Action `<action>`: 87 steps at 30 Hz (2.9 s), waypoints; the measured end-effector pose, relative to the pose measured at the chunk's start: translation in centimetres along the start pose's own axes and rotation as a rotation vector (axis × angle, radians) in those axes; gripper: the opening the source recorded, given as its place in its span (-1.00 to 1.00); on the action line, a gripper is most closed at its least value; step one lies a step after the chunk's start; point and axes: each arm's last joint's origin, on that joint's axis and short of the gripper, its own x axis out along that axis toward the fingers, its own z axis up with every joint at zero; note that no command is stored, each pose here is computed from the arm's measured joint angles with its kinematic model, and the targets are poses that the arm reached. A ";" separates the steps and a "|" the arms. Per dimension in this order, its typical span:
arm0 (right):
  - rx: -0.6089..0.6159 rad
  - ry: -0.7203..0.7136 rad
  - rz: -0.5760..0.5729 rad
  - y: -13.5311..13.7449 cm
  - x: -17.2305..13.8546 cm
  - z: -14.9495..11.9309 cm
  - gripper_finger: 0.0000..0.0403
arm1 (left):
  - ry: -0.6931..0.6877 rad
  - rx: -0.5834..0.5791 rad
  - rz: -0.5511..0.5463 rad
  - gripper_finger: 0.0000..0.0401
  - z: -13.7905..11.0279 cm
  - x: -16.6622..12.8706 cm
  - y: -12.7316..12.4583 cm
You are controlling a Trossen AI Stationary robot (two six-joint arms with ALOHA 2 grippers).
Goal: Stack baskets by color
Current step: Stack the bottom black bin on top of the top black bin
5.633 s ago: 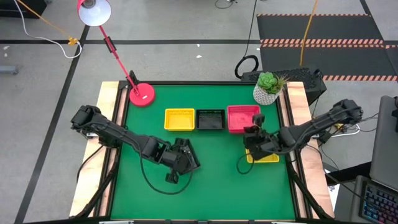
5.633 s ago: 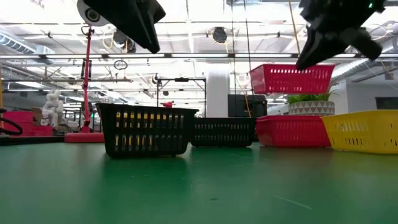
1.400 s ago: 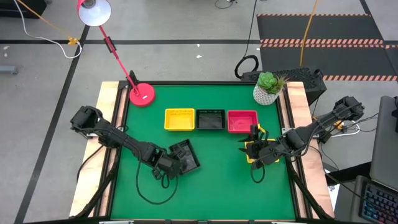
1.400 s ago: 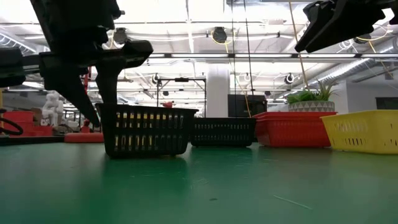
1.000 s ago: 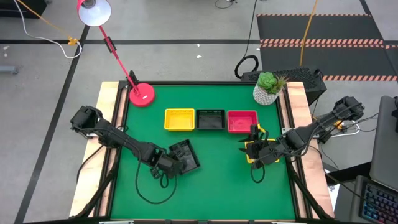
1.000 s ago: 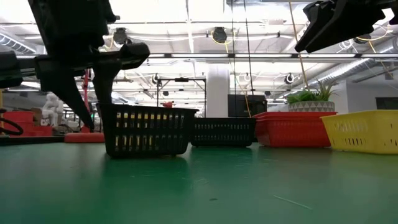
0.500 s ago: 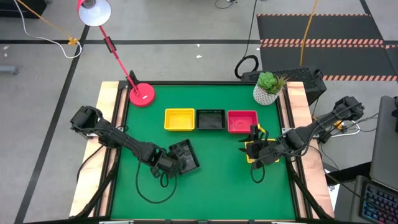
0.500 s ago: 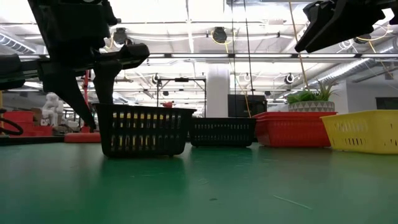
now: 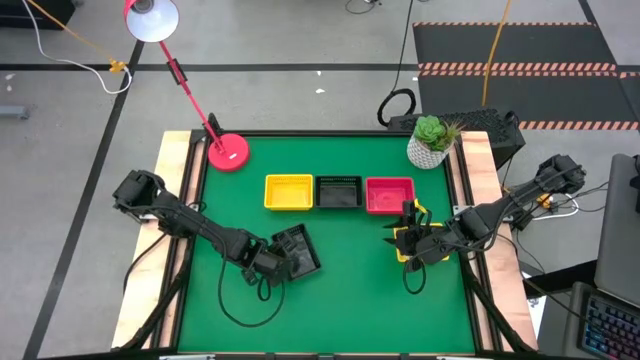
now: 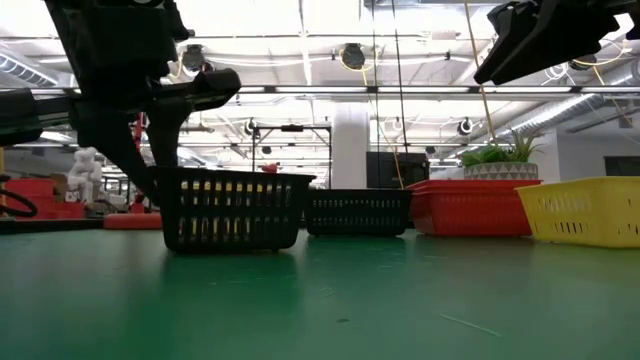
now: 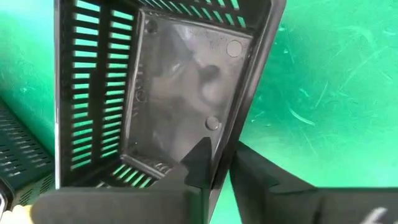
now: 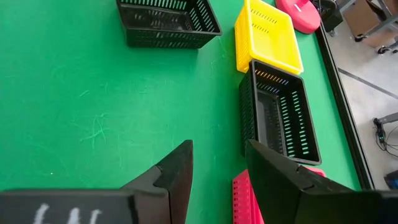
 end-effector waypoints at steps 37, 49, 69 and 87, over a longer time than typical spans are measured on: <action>0.011 -0.026 0.022 -0.3 -1.8 -0.5 -0.29 | -0.206 -0.382 0.444 -0.96 3.2 -11.0 13.7; 0.094 -0.004 0.038 -1.0 -3.3 -1.5 -0.29 | -0.232 -0.571 0.594 -0.96 3.4 -12.1 18.9; 0.149 -0.012 0.075 -0.8 -4.2 -1.9 -0.29 | 0.073 -0.736 0.439 -0.94 2.9 -1.6 22.5; 0.156 -0.011 0.075 -0.8 -4.3 -1.9 -0.29 | 0.129 -0.793 0.324 -0.94 1.9 1.7 22.4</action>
